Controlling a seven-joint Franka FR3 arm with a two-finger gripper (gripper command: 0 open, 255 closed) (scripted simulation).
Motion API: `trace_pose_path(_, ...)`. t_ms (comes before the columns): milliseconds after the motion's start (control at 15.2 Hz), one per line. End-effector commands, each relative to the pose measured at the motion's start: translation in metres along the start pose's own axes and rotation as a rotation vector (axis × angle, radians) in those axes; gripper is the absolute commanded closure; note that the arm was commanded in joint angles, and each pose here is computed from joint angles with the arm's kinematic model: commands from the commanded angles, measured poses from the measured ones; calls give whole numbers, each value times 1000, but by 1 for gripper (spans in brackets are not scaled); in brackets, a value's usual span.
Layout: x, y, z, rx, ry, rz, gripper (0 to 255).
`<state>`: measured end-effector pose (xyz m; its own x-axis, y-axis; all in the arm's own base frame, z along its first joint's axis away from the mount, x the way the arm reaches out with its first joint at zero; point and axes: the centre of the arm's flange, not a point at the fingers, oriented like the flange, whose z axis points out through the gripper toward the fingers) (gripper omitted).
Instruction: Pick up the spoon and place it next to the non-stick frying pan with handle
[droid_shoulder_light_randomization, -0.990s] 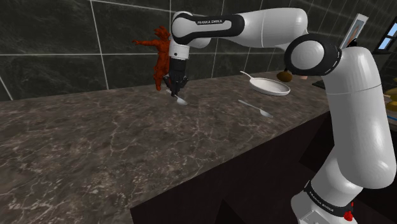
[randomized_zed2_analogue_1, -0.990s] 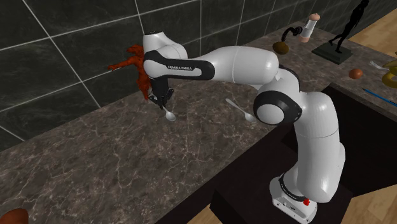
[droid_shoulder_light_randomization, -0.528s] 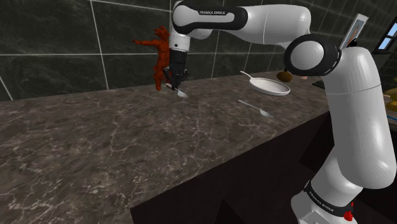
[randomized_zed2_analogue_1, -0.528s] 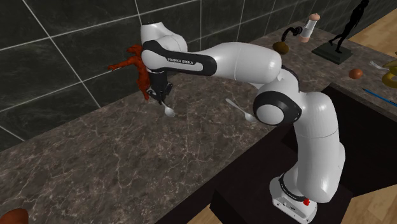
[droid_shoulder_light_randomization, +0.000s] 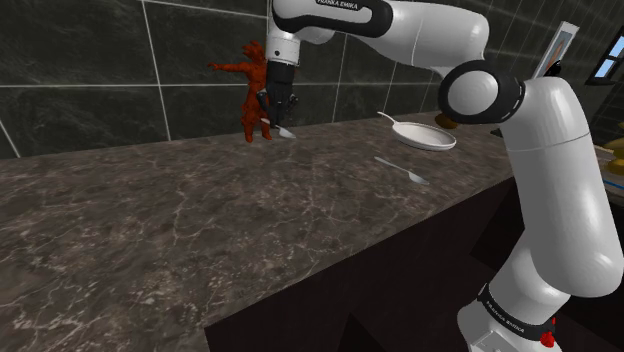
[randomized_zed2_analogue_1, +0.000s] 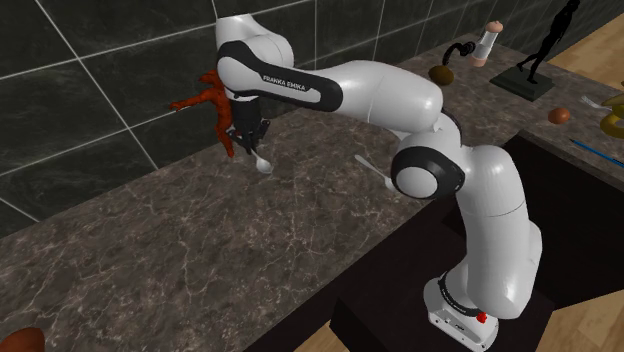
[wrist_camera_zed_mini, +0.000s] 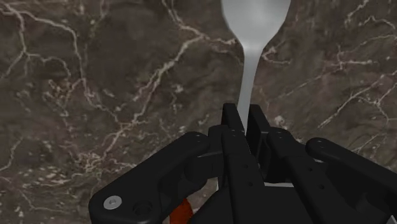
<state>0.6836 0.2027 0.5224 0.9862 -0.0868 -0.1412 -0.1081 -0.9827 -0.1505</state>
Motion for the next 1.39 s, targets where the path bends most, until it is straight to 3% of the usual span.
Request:
trace_pose_path(0, -2, -1, -11, 0, -1, 0, 255)
trace_pose_path(330, -5, -5, -34, 0, -1, 0, 255)
trace_pose_path(1320, -115, 160, -44, 0, -1, 0, 255)
